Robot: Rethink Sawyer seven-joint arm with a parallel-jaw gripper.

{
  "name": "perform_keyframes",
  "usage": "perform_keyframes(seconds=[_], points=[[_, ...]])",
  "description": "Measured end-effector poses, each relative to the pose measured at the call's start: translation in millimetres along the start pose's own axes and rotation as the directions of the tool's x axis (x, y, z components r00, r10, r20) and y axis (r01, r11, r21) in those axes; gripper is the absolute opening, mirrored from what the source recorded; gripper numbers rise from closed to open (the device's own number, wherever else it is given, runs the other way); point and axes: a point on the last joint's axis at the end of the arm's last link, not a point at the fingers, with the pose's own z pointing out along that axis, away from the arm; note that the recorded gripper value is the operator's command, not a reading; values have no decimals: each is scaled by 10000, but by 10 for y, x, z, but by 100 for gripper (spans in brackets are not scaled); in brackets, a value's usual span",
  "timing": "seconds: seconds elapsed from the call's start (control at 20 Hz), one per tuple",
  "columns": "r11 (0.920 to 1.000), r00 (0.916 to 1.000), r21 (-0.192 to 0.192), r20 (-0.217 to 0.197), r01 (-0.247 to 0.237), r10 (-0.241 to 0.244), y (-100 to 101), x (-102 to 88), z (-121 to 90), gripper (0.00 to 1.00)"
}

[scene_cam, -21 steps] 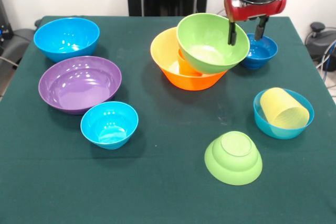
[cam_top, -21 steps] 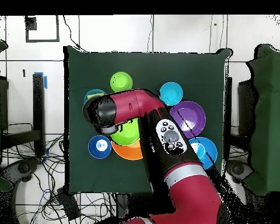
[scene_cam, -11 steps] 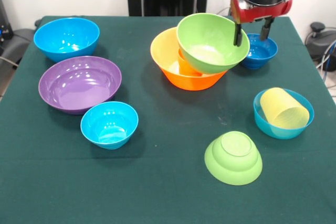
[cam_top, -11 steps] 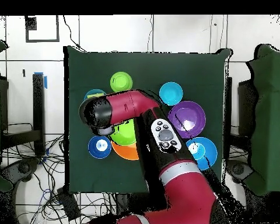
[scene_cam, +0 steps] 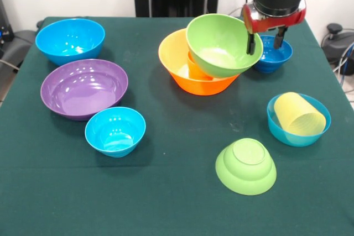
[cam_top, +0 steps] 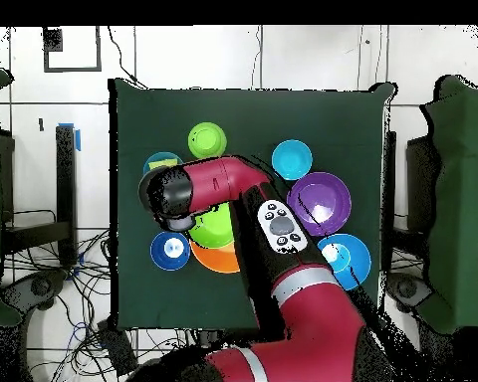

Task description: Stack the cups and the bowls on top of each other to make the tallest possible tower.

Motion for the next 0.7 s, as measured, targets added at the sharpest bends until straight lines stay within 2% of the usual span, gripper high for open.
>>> perform_keyframes(seconds=[0.35, 0.7], points=[[9999, 9998, -105, -186, -9, 7, 12, 26, 111, 100], [9999, 9997, -129, -232, -11, 8, 15, 33, 136, 100]])
